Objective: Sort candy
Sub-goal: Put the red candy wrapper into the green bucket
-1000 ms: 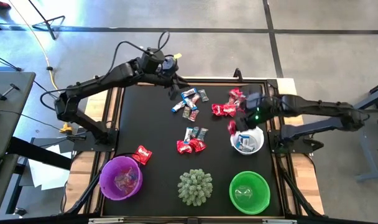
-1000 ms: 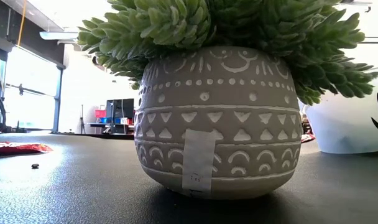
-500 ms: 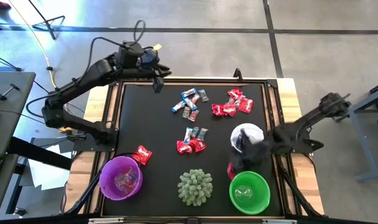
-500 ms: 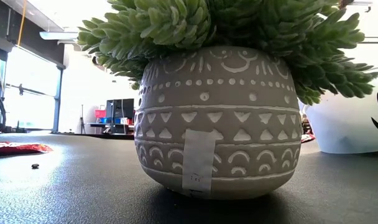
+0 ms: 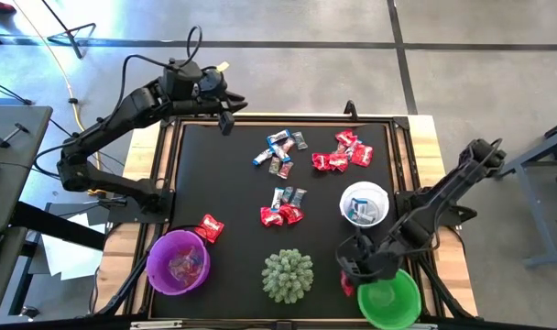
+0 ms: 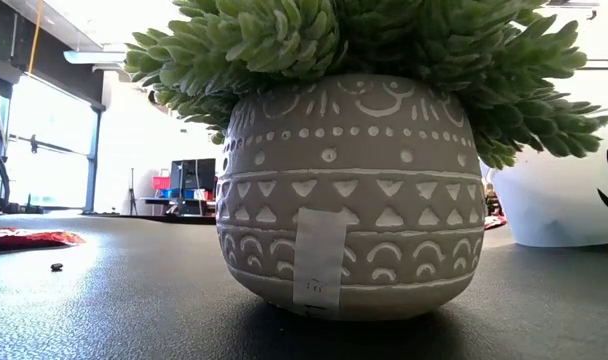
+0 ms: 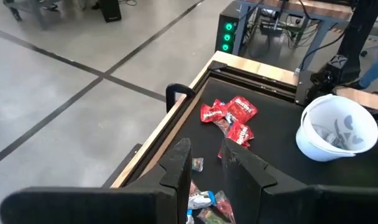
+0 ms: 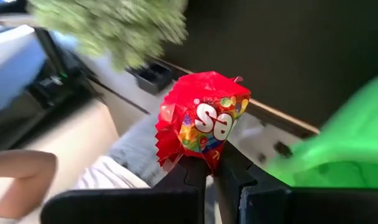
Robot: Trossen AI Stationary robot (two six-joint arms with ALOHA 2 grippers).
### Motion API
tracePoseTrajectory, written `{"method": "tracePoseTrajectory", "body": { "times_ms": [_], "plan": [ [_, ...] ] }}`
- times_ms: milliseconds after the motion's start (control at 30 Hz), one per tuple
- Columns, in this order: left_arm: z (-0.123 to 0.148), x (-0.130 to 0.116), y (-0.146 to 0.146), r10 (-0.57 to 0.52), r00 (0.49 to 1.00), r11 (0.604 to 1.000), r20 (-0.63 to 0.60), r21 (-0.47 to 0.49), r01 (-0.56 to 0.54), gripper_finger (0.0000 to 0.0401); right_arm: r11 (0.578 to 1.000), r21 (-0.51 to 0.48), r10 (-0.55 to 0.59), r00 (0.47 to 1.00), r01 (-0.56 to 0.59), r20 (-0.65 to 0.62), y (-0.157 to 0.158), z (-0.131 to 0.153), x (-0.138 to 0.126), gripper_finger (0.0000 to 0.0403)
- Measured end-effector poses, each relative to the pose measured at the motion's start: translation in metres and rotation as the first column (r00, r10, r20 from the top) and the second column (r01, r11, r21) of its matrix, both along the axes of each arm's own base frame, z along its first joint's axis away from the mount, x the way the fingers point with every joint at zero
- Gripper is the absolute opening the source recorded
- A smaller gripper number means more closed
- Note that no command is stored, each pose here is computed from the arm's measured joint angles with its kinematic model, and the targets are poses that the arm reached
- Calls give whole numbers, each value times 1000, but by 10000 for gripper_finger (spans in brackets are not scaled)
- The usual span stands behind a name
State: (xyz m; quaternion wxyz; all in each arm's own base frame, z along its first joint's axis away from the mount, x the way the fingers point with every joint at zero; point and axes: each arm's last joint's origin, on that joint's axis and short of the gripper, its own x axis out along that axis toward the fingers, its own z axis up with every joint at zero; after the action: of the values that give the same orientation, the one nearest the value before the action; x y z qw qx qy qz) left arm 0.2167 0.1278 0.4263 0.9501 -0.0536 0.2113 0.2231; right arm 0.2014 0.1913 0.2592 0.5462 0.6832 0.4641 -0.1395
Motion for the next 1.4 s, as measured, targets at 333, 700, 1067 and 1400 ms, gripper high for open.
{"method": "tracePoseTrajectory", "body": {
  "times_ms": [333, 700, 1067, 1400],
  "plan": [
    [-6, -2, -1, 5, 999, 999, -50, -45, -7, 74, 1000, 10, -9, 995, 8, 97, -8, 19, -9, 5],
    [-7, -3, -2, -3, 997, 999, -71, -39, 0, 74, 987, 150, 54, 998, -60, 41, -17, 46, -47, 5],
    [-7, -3, -2, -10, 997, 1000, -78, -25, 8, 74, 979, 160, 157, 969, -127, -190, -21, 40, -72, 13],
    [-8, -3, -2, -10, 996, 1000, -87, -31, 7, 74, 973, 131, 221, 937, -192, -271, -25, 34, -78, 107]
  ]
}}
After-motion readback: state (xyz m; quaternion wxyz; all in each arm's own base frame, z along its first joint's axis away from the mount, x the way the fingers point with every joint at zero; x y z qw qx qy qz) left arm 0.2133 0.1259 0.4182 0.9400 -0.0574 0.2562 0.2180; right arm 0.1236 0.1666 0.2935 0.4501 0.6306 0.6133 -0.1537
